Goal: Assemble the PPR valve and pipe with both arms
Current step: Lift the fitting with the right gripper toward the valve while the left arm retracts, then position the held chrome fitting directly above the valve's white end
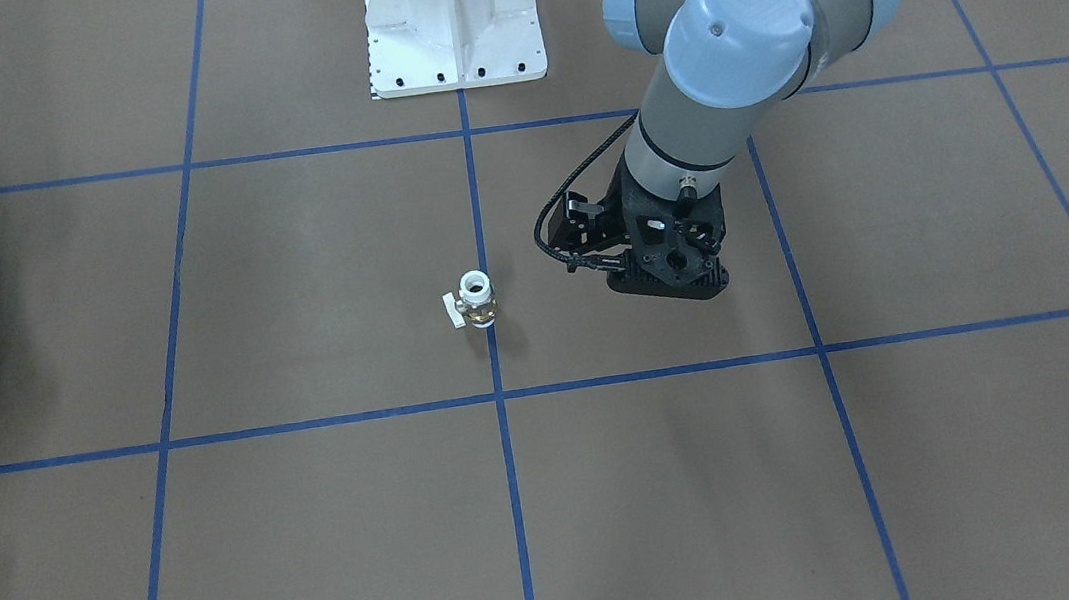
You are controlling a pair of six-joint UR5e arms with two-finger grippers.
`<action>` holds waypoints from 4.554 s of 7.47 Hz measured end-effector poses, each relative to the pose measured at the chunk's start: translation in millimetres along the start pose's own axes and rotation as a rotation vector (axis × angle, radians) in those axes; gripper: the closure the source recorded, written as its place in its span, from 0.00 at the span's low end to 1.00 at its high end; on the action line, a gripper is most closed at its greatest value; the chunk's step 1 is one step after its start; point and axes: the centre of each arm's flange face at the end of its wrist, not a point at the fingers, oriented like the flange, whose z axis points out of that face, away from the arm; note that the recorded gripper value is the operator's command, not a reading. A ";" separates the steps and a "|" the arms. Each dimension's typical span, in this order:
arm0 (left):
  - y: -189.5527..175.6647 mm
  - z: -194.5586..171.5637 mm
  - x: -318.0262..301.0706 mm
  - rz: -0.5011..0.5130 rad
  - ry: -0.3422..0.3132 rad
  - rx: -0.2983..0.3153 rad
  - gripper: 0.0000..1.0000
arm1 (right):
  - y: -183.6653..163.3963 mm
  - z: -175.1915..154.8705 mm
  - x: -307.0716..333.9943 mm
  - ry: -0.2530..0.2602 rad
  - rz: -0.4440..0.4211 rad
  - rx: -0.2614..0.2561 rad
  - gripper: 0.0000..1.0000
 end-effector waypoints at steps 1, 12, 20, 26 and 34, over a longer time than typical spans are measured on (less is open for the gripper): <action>0.0 0.2 -0.1 0.000 0.000 0.000 0.00 | 0.2 0.1 0.1 0.000 0.000 0.000 0.49; 5.9 6.0 -14.3 0.037 -0.012 -0.006 0.00 | -49.9 -129.9 -5.1 -0.057 0.134 0.089 1.00; 35.3 -12.4 -297.7 0.143 -0.151 0.023 0.00 | -241.1 -232.1 -329.2 -0.120 0.766 0.115 1.00; 48.5 -2.6 -320.3 0.136 -0.155 0.014 0.00 | -343.6 -213.9 -493.5 -0.117 0.869 0.033 1.00; 49.0 -1.3 -319.0 0.139 -0.154 0.014 0.00 | -341.4 -160.7 -547.8 -0.062 0.853 -0.022 1.00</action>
